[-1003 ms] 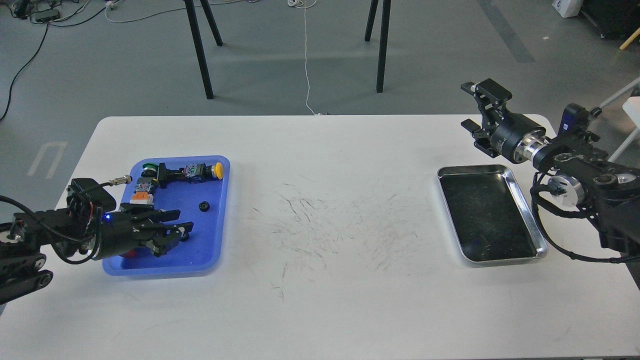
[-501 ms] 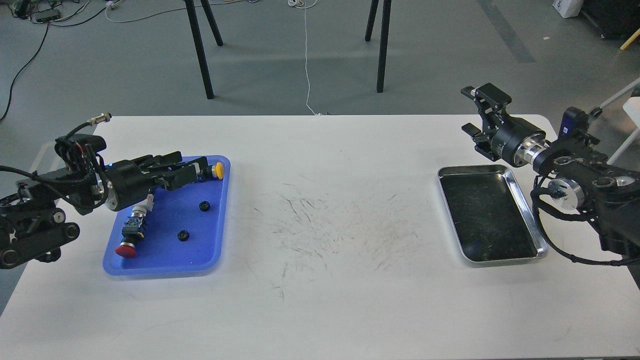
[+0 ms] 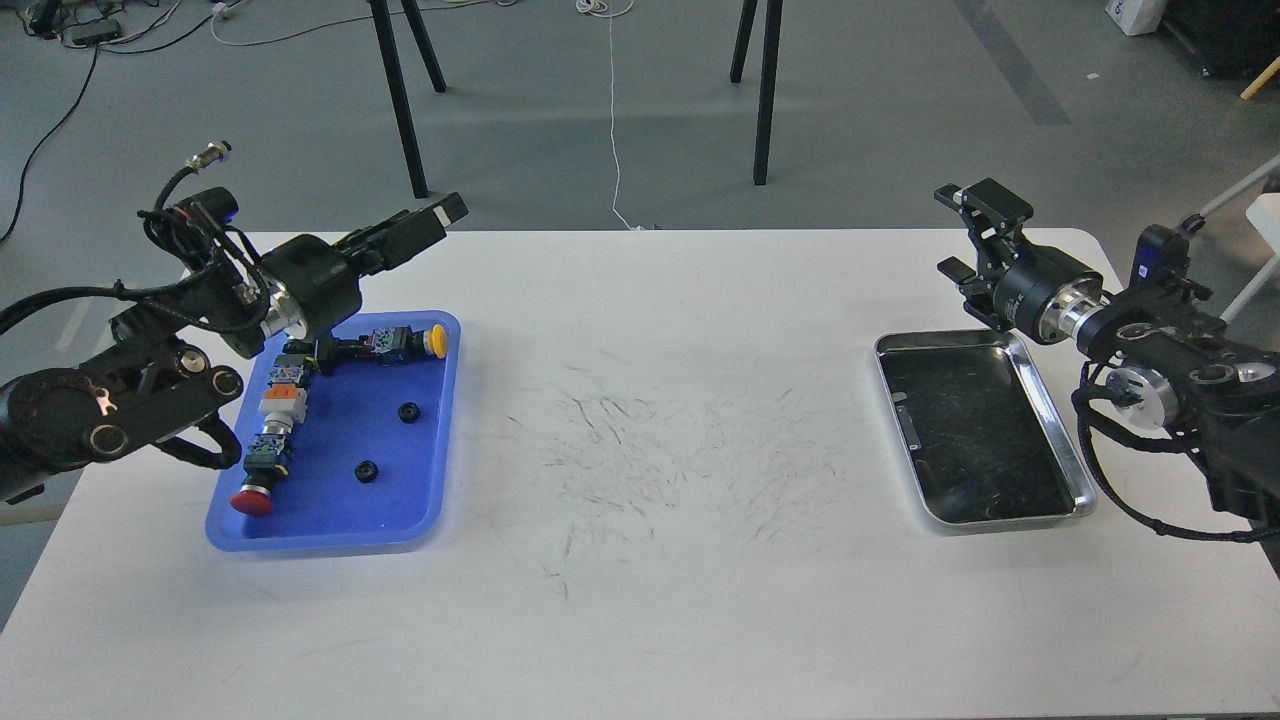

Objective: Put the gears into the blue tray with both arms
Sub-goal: 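Raise the left arm up and away from the blue tray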

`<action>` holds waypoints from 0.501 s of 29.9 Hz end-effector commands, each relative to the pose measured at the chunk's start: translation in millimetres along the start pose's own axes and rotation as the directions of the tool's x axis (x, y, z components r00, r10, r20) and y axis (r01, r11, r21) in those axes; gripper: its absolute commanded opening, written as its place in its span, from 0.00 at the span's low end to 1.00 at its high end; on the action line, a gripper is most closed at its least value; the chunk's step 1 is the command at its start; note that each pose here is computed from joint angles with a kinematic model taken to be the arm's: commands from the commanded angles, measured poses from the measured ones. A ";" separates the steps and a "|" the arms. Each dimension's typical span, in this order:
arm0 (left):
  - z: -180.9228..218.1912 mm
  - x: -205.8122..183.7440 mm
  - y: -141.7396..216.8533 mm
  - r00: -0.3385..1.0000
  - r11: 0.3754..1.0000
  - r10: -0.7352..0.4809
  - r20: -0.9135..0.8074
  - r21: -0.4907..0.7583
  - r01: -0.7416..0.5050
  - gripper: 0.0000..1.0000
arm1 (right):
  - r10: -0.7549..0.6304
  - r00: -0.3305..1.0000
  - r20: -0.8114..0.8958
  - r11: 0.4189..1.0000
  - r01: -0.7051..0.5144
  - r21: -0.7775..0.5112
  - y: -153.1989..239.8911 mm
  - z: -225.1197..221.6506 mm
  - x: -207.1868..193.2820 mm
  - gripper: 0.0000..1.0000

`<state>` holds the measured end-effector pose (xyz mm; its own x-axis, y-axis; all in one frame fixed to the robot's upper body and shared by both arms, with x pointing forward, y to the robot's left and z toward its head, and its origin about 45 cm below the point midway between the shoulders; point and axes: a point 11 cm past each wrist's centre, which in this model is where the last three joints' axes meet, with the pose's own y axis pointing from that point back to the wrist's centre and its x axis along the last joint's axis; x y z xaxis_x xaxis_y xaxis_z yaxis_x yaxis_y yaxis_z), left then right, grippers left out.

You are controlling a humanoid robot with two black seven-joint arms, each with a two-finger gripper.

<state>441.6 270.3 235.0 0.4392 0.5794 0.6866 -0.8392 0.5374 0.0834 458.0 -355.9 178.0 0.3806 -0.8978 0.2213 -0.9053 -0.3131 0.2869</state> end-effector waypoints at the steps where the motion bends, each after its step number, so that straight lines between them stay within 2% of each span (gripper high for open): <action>1: 11.9 5.9 -21.8 0.991 0.996 0.078 -0.107 -0.024 -0.082 0.99 | 0.015 1.000 0.006 1.000 -0.015 -0.005 1.5 4.5 2.3 0.99; 9: 23.2 30.4 -48.2 0.900 0.973 0.203 -0.386 -0.021 -0.228 0.99 | 0.016 0.999 0.033 1.000 -0.017 0.020 -5.8 -0.5 -7.3 0.99; 15: 34.8 32.7 -65.1 0.822 0.958 0.231 -0.521 -0.025 -0.285 1.00 | 0.034 0.997 0.074 0.998 -0.037 0.053 -8.6 -8.8 -5.9 0.99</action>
<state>495.0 239.8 274.4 0.3416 0.8961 0.2834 -0.9158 0.3852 -0.1140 463.1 -345.6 178.8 0.3463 -0.9215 0.1758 -0.9218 -0.2996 0.2459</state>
